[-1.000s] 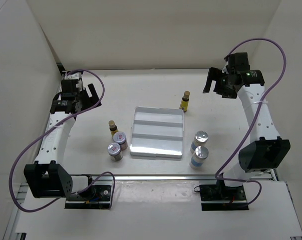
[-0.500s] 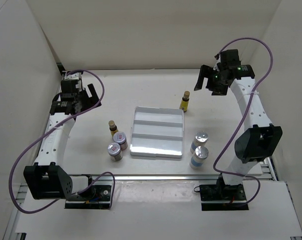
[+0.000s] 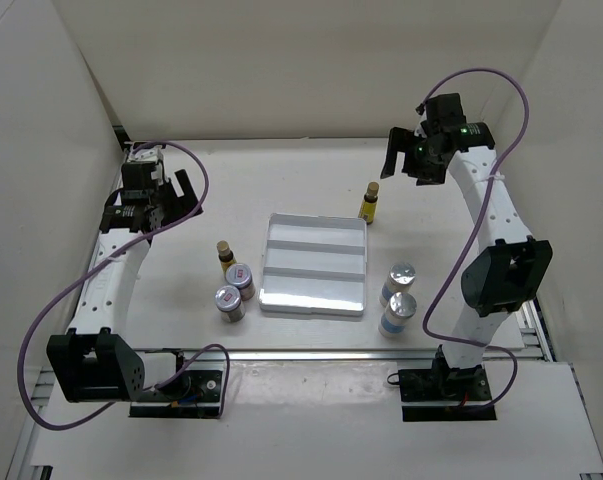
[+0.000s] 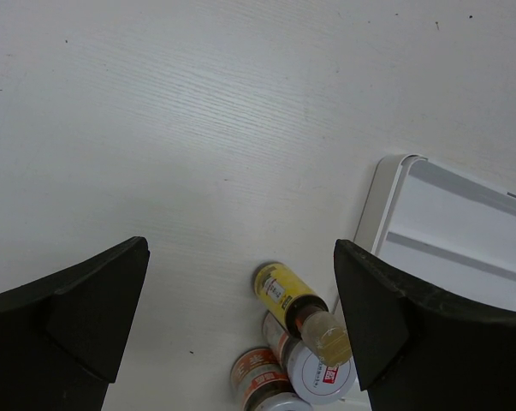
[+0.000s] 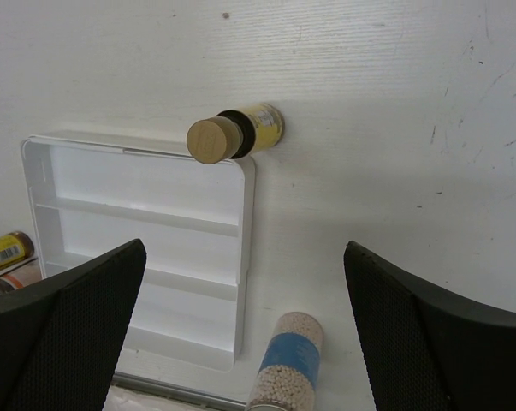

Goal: Organize the condiment bottles

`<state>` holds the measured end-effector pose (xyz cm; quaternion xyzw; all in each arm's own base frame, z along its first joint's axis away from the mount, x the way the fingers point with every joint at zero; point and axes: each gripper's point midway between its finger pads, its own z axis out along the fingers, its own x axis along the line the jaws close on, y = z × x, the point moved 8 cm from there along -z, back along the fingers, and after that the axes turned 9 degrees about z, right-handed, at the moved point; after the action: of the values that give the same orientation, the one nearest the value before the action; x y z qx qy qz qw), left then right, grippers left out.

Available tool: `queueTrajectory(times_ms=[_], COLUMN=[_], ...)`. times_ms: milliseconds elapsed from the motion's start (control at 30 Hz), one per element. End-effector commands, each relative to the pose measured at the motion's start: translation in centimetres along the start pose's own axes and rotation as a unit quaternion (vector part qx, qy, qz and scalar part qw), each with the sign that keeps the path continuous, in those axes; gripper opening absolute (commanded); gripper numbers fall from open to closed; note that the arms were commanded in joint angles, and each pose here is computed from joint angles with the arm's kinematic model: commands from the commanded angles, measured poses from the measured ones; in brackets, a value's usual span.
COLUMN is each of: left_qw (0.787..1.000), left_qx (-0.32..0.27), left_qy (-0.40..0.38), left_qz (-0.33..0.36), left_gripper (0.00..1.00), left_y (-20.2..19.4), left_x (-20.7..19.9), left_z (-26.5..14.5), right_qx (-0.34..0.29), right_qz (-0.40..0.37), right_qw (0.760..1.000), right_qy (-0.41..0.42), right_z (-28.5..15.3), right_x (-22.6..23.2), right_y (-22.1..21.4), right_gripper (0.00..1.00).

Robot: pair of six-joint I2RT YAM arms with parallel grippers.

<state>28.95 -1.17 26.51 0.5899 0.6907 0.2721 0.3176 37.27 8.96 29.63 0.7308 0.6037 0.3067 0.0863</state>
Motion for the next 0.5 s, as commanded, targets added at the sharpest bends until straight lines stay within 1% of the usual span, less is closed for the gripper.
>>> queueTrajectory(times_ms=[0, 167, 267, 467], left_qw=[1.0, 0.999, 1.0, 0.999], left_qx=[-0.02, -0.031, -0.026, -0.033], left_qy=[-0.012, -0.014, -0.013, 0.003], left_qz=[0.006, -0.004, -0.005, -0.032], left_gripper=[1.0, 1.0, 1.0, 1.0], left_y=[0.35, 0.75, 0.21, 0.24], left_x=[-0.26, -0.4, -0.32, -0.18], left_z=[-1.06, -1.0, -0.57, -0.59], right_qx=[-0.029, -0.025, -0.023, -0.023], right_qz=[-0.012, -0.011, -0.005, -0.005], right_qw=[1.0, 1.0, 1.0, 1.0], right_qy=[0.002, 0.0, -0.007, -0.007], right_z=[-1.3, -1.11, -0.9, -1.11], right_x=[0.46, 0.35, 0.17, 0.12], right_y=[1.12, 0.94, 0.8, 0.61], right_gripper=[1.0, 1.0, 1.0, 1.0])
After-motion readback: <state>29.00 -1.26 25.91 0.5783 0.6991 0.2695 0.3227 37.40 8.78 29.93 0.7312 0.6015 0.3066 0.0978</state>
